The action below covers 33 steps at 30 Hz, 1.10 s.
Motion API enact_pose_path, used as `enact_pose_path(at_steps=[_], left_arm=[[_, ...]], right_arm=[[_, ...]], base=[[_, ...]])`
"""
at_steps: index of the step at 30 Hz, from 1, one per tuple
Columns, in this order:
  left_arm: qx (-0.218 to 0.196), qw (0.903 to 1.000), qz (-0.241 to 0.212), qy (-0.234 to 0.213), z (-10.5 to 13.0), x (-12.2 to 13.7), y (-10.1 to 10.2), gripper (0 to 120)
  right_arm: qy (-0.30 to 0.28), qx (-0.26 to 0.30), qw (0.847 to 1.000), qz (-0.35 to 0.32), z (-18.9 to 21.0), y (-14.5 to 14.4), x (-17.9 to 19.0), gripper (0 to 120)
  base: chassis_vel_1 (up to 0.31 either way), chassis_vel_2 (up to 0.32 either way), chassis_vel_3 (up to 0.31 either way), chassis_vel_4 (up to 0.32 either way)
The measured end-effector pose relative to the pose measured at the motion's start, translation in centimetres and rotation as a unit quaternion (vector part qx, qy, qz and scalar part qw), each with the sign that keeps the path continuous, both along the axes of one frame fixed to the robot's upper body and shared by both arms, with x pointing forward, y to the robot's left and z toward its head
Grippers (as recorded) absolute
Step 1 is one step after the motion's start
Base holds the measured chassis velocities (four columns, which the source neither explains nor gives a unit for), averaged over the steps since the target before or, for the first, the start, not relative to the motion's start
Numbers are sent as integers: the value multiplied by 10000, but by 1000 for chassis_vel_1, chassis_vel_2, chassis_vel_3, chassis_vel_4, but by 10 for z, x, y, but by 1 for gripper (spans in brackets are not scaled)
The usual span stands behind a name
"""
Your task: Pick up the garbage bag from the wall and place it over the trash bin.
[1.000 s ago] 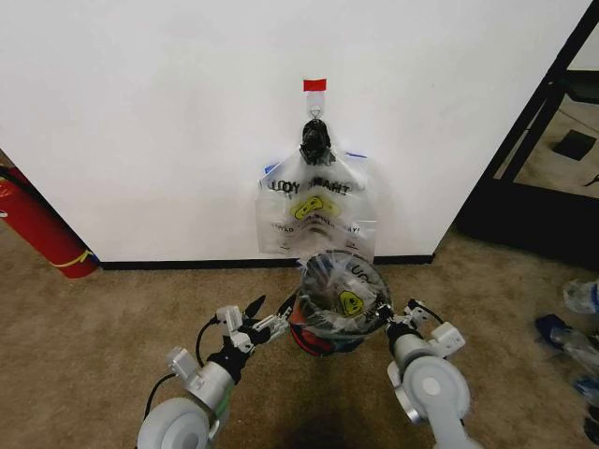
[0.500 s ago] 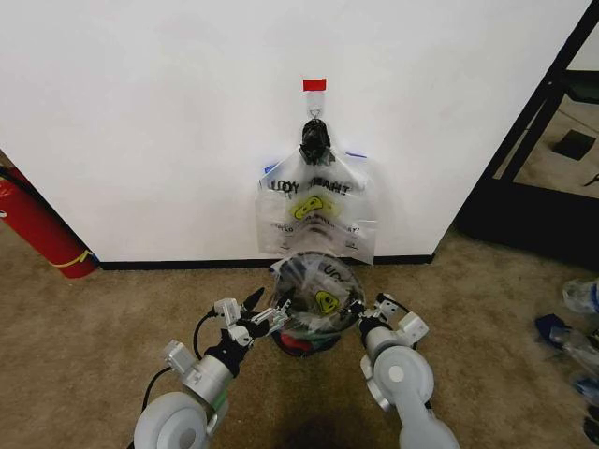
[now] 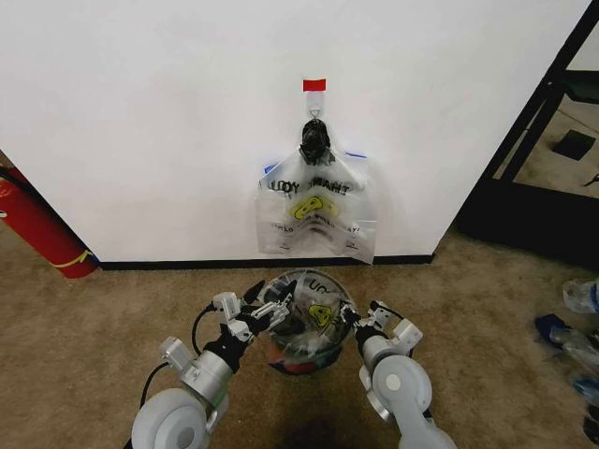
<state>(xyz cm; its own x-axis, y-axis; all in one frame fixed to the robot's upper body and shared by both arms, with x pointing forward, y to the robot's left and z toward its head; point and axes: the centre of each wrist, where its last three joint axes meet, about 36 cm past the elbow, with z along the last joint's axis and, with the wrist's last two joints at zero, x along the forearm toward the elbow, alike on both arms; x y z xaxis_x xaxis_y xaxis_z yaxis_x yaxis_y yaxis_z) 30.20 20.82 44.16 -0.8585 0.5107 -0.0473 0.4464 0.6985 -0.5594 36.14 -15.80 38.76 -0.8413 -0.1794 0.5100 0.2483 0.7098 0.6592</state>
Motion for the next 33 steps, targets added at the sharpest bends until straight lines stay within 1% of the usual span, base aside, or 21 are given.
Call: enact_pose_path(at_steps=[1, 2, 5, 7, 9, 10, 12, 14, 17, 19, 21, 22, 25, 26, 29, 30, 33], left_arm=[[0, 10000, 0, 0, 0, 0, 0, 100], [6, 10000, 0, -8, 1, 0, 0, 100], [5, 10000, -4, -21, 2, 0, 0, 100], [4, 10000, -10, -23, 2, -1, -1, 100], [5, 10000, -11, -24, 2, -1, -1, 100], [16, 10000, -14, -32, 3, -2, 0, 100], [45, 10000, -15, -39, 3, -2, 0, 100], [55, 10000, -24, -41, 3, -2, -1, 100], [80, 10000, -37, -38, 1, -3, -2, 100], [194, 9998, -54, -37, -2, -3, -3, 100], [605, 9980, -133, -86, -14, -6, -8, 100], [605, 9980, -133, -86, -14, -6, -8, 100], [1090, 9932, -347, -206, -29, -12, -19, 100], [1385, 9888, -445, -323, -38, -13, -25, 100], [2013, 9749, -646, -703, -57, -10, -38, 100], [2013, 9749, -646, -703, -57, -10, -38, 100], [2357, 9636, -845, -936, -67, -3, -45, 100]], right_arm=[[0, 0, 10000, 0, 0, 0, 0, 51], [9, 7, 10000, 62, -1, -1, -3, 58], [-71, 72, 9998, 168, -1, -3, -8, 68], [-170, 117, 9996, 211, -1, -4, -10, 77], [-175, 119, 9996, 211, -1, -4, -10, 77], [-236, 133, 9994, 205, 0, -5, -11, 86], [-263, 108, 9994, 195, -1, -7, -12, 94], [-271, 88, 9994, 191, -2, -8, -13, 98], [-281, 71, 9994, 197, -4, -11, -15, 100], [-296, 49, 9993, 211, -5, -12, -15, 100], [-281, 18, 9994, 193, -8, -13, -15, 100], [-281, 18, 9994, 193, -8, -13, -15, 100], [-283, 18, 9994, 175, -10, -14, -14, 100], [-288, 26, 9994, 174, -10, -14, -14, 100], [-294, 46, 9994, 174, -10, -14, -15, 100], [-294, 46, 9994, 174, -10, -14, -15, 100], [-311, 54, 9994, 167, -8, -14, -16, 100]], base=[[0, 0, 0, 0], [0, 0, 0, 0], [0, 0, 0, 0], [0, 0, 0, 0], [0, 0, 0, 0], [0, 0, 0, 0], [0, 0, 0, 0], [0, 0, 0, 0], [0, 0, 0, 0], [0, 0, 0, 0], [0, 0, 0, 0], [0, 0, 0, 0], [0, 0, 0, 0], [0, 0, 0, 0], [0, 0, 0, 0], [0, 0, 0, 0], [0, 0, 0, 0]])
